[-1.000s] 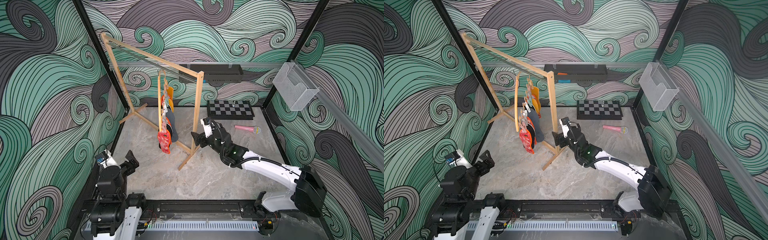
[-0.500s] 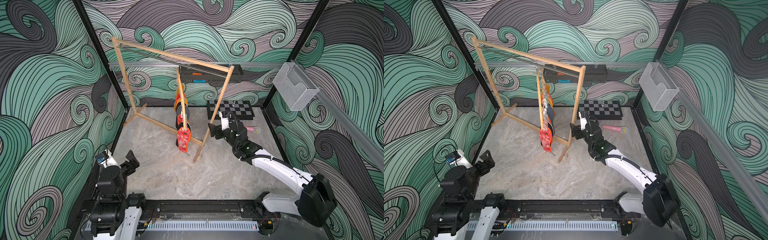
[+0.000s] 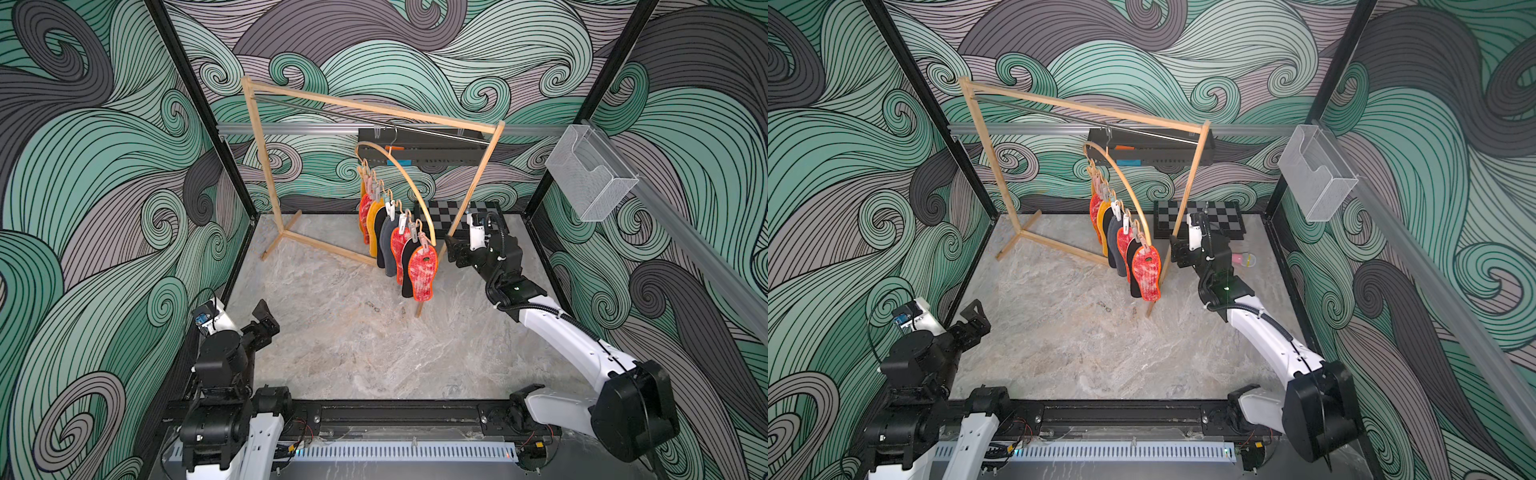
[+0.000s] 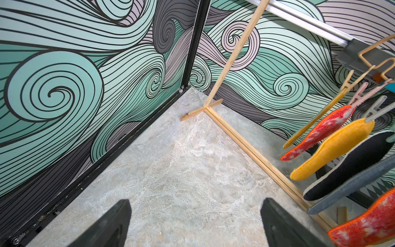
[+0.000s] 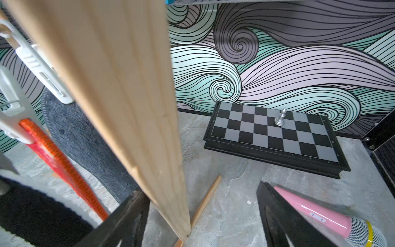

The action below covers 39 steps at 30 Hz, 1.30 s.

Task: Take the shoe insoles off the hanger
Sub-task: Adjust the clothesline at the center of the board.

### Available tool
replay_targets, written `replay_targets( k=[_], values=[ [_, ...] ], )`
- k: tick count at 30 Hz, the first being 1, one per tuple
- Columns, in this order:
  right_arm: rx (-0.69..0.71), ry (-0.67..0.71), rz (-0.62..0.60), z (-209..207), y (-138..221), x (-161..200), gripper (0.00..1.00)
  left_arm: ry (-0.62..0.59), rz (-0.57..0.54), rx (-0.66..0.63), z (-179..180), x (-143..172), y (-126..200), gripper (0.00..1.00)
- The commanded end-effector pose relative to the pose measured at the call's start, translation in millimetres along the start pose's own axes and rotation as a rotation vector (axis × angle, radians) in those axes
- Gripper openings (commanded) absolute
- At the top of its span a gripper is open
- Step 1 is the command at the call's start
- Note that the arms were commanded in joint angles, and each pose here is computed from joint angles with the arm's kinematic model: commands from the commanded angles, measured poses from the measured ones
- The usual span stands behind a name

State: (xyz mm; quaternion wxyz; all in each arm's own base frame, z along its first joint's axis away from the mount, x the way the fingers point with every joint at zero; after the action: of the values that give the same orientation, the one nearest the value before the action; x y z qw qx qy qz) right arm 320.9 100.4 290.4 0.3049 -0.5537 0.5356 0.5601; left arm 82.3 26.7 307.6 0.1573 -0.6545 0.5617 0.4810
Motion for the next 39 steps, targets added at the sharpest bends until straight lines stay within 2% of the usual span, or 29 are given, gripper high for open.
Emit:
replay_targets(
  k=[1, 7, 17, 27, 34, 39],
  values=[
    [0.035, 0.048, -0.043, -16.3, 2.8, -9.6, 0.79, -0.014, 0.001, 0.01, -2.5, -1.0, -2.8, 0.96],
    [0.064, 0.039, -0.035, -42.4, -6.9, -5.1, 0.79, -0.015, 0.004, 0.015, -2.9, -0.5, -3.3, 0.96],
    [0.037, 0.014, -0.028, -67.3, -27.4, -3.5, 0.8, -0.018, 0.017, 0.022, -4.6, 0.0, -5.2, 0.96],
    [0.009, 0.012, -0.063, -92.1, -41.0, -16.6, 0.81, -0.023, 0.032, 0.027, -5.9, 1.2, -7.8, 0.96],
    [-0.093, -0.026, -0.079, -83.1, -28.5, -17.5, 0.83, -0.025, 0.039, 0.034, -6.7, 1.7, -8.7, 0.96],
    [-0.121, -0.083, -0.061, -74.7, -5.4, -16.2, 0.86, -0.027, 0.045, 0.042, -7.9, 1.7, -8.9, 0.96]
  ],
)
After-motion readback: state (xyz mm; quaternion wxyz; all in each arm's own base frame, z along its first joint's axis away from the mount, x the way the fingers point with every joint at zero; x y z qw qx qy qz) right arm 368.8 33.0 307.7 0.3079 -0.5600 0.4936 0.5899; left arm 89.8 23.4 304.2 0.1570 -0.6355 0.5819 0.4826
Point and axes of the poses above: each gripper's point midway between its finger pads, its own y axis back along the fingers, its own z axis along the line the jaws close on, x = y × z, the point moved 9 cm from there along y, back along the fingers, and after that the axes turned 14 degrees about y, right-handed, at the moved point
